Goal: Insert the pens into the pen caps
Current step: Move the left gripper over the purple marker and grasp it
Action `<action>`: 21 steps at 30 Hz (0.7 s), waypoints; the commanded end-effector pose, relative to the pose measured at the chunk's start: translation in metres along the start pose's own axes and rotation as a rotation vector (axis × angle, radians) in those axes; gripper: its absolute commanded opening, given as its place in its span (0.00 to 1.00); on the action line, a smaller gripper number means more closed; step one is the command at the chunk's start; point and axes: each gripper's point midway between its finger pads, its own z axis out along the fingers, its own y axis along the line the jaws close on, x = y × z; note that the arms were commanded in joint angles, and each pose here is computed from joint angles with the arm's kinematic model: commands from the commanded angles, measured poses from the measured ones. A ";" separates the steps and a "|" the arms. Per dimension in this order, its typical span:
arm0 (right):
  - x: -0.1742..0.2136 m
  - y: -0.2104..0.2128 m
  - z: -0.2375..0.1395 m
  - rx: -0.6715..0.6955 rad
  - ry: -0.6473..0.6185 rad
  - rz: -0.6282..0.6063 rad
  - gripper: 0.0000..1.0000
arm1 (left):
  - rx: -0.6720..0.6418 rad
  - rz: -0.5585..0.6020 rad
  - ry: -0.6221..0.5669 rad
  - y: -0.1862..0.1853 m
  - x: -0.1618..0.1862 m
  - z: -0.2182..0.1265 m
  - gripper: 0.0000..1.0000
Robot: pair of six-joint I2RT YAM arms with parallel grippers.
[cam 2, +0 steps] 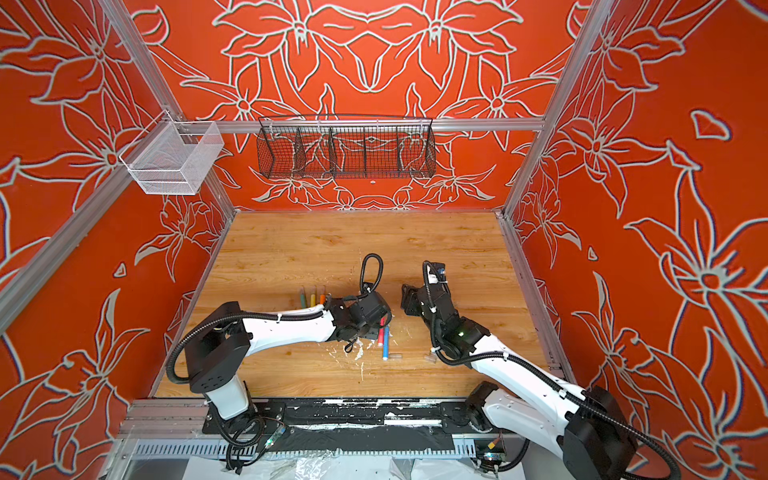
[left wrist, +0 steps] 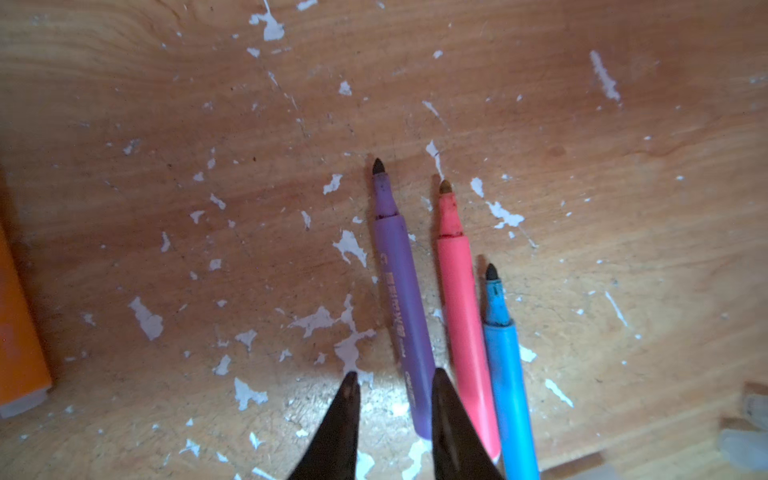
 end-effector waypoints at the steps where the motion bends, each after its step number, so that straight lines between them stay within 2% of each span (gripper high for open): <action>1: -0.010 0.002 -0.002 0.001 -0.014 0.026 0.67 | -0.032 -0.019 0.043 0.002 0.006 0.004 0.29; 21: -0.006 0.002 0.000 -0.011 0.010 0.047 0.66 | -0.068 -0.007 0.166 -0.003 0.021 0.038 0.28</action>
